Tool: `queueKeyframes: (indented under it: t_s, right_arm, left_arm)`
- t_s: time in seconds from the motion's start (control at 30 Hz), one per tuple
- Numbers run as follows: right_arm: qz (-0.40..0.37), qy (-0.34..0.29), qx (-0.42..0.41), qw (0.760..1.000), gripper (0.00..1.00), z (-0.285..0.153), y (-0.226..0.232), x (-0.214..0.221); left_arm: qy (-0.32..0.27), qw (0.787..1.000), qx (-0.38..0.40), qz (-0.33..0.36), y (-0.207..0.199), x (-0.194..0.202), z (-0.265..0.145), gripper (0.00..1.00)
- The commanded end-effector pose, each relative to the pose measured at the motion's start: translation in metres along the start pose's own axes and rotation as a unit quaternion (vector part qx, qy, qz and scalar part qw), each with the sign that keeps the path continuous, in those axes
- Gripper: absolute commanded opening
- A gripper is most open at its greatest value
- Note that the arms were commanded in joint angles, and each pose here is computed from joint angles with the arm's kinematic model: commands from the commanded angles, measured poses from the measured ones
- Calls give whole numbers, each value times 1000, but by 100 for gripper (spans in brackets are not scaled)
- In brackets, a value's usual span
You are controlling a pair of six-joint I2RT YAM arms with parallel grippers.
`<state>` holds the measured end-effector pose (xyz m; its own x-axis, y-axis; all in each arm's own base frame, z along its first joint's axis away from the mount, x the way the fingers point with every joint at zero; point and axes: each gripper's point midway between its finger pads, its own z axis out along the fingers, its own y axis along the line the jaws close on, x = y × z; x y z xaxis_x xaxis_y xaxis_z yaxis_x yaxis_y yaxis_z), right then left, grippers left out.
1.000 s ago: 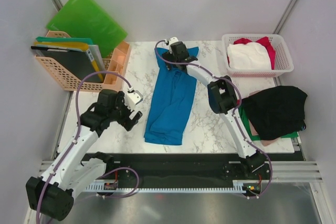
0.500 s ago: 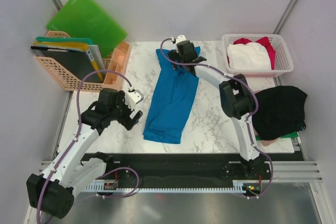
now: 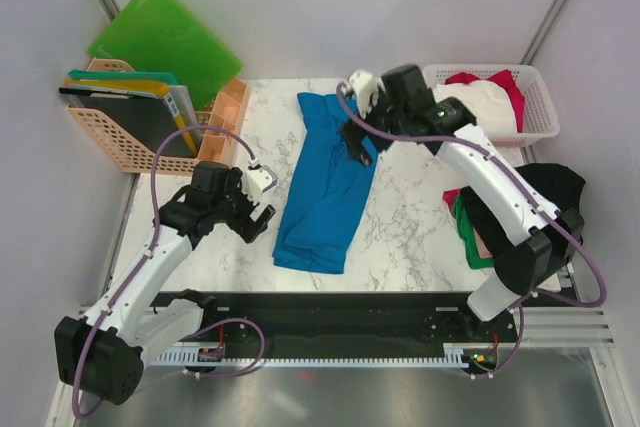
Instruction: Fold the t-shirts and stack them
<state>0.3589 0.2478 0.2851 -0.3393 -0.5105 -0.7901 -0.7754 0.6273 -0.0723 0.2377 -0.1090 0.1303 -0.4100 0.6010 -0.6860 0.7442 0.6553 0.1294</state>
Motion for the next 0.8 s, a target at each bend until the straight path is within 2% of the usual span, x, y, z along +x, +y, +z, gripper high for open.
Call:
queueKeyframes:
  t_s: [0.0,0.03,0.17,0.23,0.4,0.47,0.77]
  right_arm:
    - [13,203,-132,970,97,-4,78,130]
    - [-3,212,-129,969,95,-8,85,138]
    - [-68,279,-152,946,61,-7,122,184]
    - [-84,305,-167,934,60,-4,136,203]
    - [-106,312,-202,922,72,15,162,210]
    - [-117,299,-206,924,74,26,168,204]
    - [-124,255,-218,934,72,79,190,188]
  left_arm:
    - [-24,1000,-10,6,8,-17,-2,100]
    - [-14,1000,-9,6,9,-12,3,100]
    - [9,1000,-13,6,13,-2,13,100]
    - [9,1000,-11,1,13,-2,16,100]
    - [13,1000,-15,-3,16,-3,20,100]
    - [18,1000,-15,-2,17,-1,22,100]
    - [23,999,-28,4,21,2,18,100]
